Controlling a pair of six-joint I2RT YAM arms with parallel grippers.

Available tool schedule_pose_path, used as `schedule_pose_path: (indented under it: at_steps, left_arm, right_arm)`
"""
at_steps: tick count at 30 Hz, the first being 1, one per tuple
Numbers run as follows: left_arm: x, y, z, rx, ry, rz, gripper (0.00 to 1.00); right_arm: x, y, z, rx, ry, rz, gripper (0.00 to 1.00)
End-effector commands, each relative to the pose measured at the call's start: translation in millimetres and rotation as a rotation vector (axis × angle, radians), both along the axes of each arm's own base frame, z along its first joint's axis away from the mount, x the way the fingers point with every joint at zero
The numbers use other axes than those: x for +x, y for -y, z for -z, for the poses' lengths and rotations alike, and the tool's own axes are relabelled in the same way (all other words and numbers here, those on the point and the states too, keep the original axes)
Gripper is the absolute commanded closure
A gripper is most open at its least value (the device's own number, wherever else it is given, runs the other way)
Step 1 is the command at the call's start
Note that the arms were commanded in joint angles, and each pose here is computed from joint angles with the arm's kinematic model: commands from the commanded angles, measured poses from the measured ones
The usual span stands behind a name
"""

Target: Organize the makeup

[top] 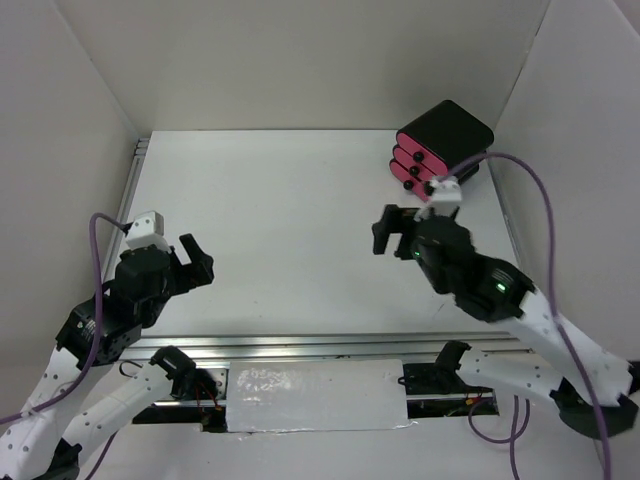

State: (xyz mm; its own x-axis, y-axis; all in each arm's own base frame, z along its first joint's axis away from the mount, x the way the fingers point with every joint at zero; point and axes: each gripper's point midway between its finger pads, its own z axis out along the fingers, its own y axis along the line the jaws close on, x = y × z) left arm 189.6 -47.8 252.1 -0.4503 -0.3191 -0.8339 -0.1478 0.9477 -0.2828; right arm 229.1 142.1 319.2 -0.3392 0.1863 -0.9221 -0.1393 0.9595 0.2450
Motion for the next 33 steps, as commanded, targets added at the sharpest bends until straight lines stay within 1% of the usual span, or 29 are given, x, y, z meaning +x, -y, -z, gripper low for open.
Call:
schedule_pose_path:
  at_steps: [1, 2, 3, 4, 5, 6, 7, 8, 9, 10, 11, 12, 14, 15, 18, 21, 24, 25, 28, 29, 30, 31, 32, 33]
  left_arm:
    - [5, -3, -7, -0.022, 0.040, -0.037, 0.01]
    - [6, -2, -7, -0.026, 0.044, -0.032, 0.01]
    - [5, 0, -7, -0.027, 0.047, -0.017, 0.01]
    - [5, 0, -8, -0.030, 0.052, -0.017, 0.01]
    - [4, 0, -8, -0.032, 0.052, -0.013, 0.01]
    - [4, 1, -8, -0.033, 0.051, -0.009, 0.01]
    - [3, 2, -7, -0.032, 0.050, -0.004, 0.01]
    - [3, 2, -8, -0.033, 0.052, 0.001, 0.01]
    - [3, 3, -8, -0.034, 0.054, 0.003, 0.01]
    - [2, 3, -7, -0.032, 0.050, 0.004, 0.01]
    - [2, 3, -8, -0.036, 0.053, 0.008, 0.01]
    - [1, 4, -8, -0.037, 0.052, 0.010, 0.01]
    - [-2, 5, -10, -0.044, 0.063, 0.021, 0.01]
    - [-3, 6, -11, -0.050, 0.067, 0.024, 0.01]
    - [-6, 7, -13, -0.061, 0.081, 0.038, 0.01]
    - [-8, 7, -15, -0.069, 0.094, 0.046, 0.01]
    - [-9, 8, -17, -0.073, 0.104, 0.054, 0.01]
    - [-9, 8, -17, -0.075, 0.105, 0.058, 0.01]
    - [-9, 10, -17, -0.075, 0.108, 0.067, 0.01]
    - [-9, 10, -17, -0.075, 0.109, 0.068, 0.01]
    - [-9, 10, -17, -0.074, 0.108, 0.070, 0.01]
    - [-9, 10, -17, -0.072, 0.107, 0.072, 0.01]
    - [-9, 10, -18, -0.074, 0.112, 0.072, 0.01]
    - [-9, 11, -19, -0.079, 0.114, 0.076, 0.01]
  right_arm:
    - [36, 2, 91, -0.427, -0.249, 0.152, 0.00]
    - [46, 3, 87, -0.474, -0.254, 0.205, 0.00]
    - [52, 8, 97, -0.563, -0.287, 0.249, 0.00]
    - [67, 11, 118, -0.704, -0.314, 0.311, 0.00]
    - [81, 8, 114, -0.729, -0.315, 0.338, 0.00]
    - [91, 10, 122, -0.805, -0.350, 0.336, 0.00]
    - [111, 23, 152, -0.899, -0.441, 0.380, 0.00]
    - [131, 20, 147, -0.892, -0.443, 0.407, 0.01]
    - [143, 24, 158, -0.943, -0.486, 0.396, 0.02]
    - [160, 31, 188, -0.997, -0.556, 0.395, 0.03]
    - [175, 26, 190, -0.976, -0.564, 0.379, 0.06]
    - [187, 27, 211, -1.036, -0.592, 0.359, 0.07]
    - [209, 41, 214, -1.055, -0.591, 0.400, 0.06]
    - [217, 47, 228, -1.091, -0.609, 0.406, 0.06]
    - [232, 72, 237, -1.124, -0.631, 0.460, 0.06]
    - [250, 89, 241, -1.133, -0.588, 0.543, 0.06]
    - [265, 95, 240, -1.186, -0.522, 0.602, 0.05]
    - [267, 97, 234, -1.240, -0.506, 0.625, 0.05]
    - [277, 99, 235, -1.332, -0.446, 0.679, 0.04]
    - [274, 103, 242, -1.372, -0.449, 0.679, 0.04]
    - [286, 100, 236, -1.389, -0.400, 0.691, 0.04]
    - [288, 101, 234, -1.413, -0.387, 0.694, 0.04]
    - [282, 106, 236, -1.552, -0.438, 0.626, 0.04]
    - [290, 105, 226, -1.440, -0.328, 0.737, 0.04]
